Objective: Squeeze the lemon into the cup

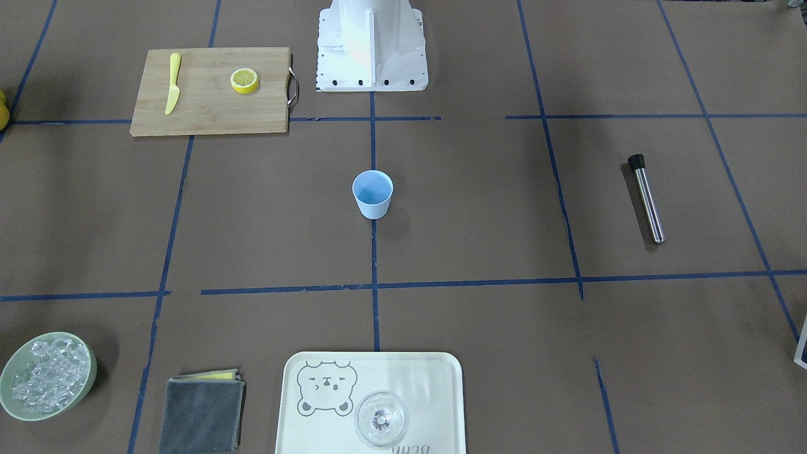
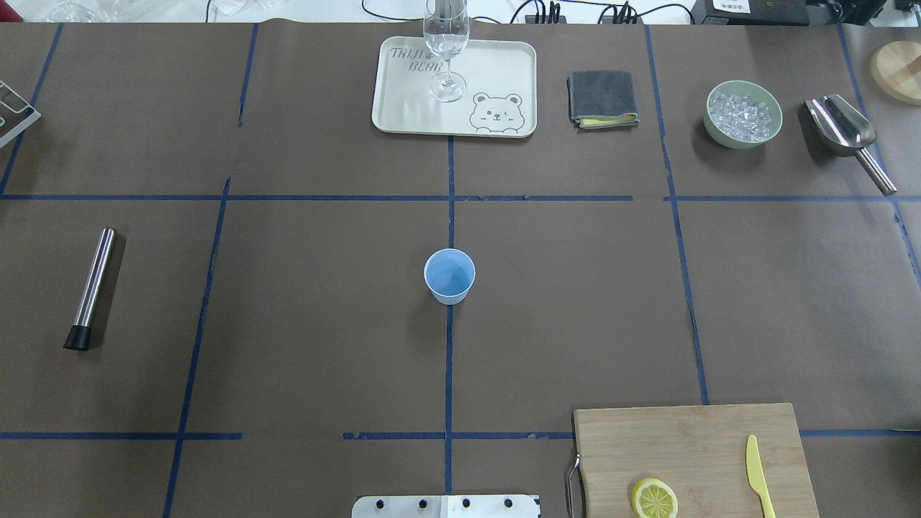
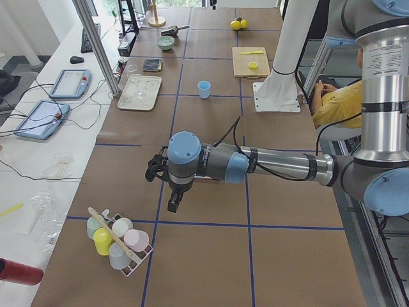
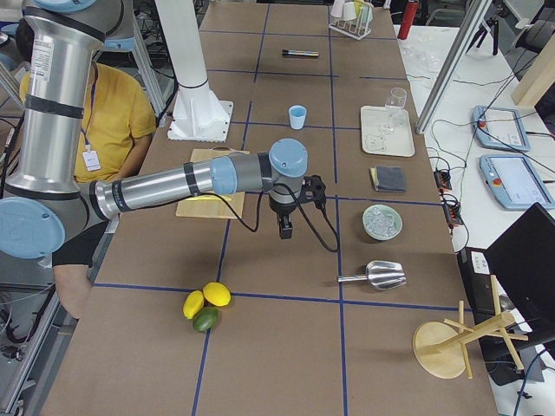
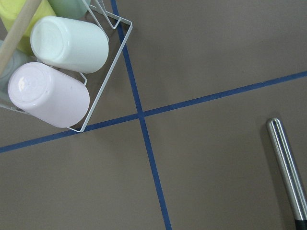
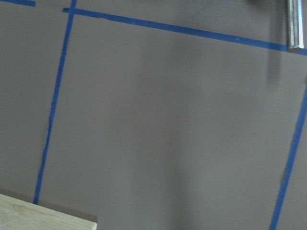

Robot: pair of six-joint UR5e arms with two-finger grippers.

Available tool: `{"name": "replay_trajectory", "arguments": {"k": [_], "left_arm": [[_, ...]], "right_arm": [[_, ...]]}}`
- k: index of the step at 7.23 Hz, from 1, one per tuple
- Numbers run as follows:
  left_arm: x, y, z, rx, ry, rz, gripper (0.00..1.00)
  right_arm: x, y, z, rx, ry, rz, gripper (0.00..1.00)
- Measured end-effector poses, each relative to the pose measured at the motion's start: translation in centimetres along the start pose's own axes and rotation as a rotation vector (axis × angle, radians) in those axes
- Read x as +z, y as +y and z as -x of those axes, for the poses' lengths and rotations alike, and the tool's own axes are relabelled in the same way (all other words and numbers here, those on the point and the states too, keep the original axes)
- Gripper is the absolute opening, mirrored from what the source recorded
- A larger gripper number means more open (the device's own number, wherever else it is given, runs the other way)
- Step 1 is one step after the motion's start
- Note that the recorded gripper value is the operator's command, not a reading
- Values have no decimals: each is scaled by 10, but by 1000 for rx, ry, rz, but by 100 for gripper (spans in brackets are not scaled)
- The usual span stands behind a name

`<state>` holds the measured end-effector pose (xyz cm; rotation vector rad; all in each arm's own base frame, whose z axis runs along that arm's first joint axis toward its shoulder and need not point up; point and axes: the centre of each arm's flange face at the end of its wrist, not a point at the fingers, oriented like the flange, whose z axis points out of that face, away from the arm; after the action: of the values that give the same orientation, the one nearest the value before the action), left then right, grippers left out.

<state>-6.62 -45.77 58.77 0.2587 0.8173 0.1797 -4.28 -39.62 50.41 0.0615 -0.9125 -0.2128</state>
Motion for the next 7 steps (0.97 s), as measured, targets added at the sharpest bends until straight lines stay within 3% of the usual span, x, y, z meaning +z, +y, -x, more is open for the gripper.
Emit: {"name": "replay_trajectory", "arguments": {"k": [2, 4, 6, 7], "left_arm": [[-1, 1, -2, 8, 5, -6, 100], [-2, 1, -4, 10, 15, -11, 100], [0, 7, -8, 1, 69, -11, 100], [-1, 9, -10, 0, 81, -12, 100]], "right_arm": [[37, 17, 69, -13, -26, -37, 100], [82, 45, 167, 98, -44, -29, 100], [122, 95, 275, 195, -48, -34, 99], [143, 122, 310, 194, -48, -39, 89]]}}
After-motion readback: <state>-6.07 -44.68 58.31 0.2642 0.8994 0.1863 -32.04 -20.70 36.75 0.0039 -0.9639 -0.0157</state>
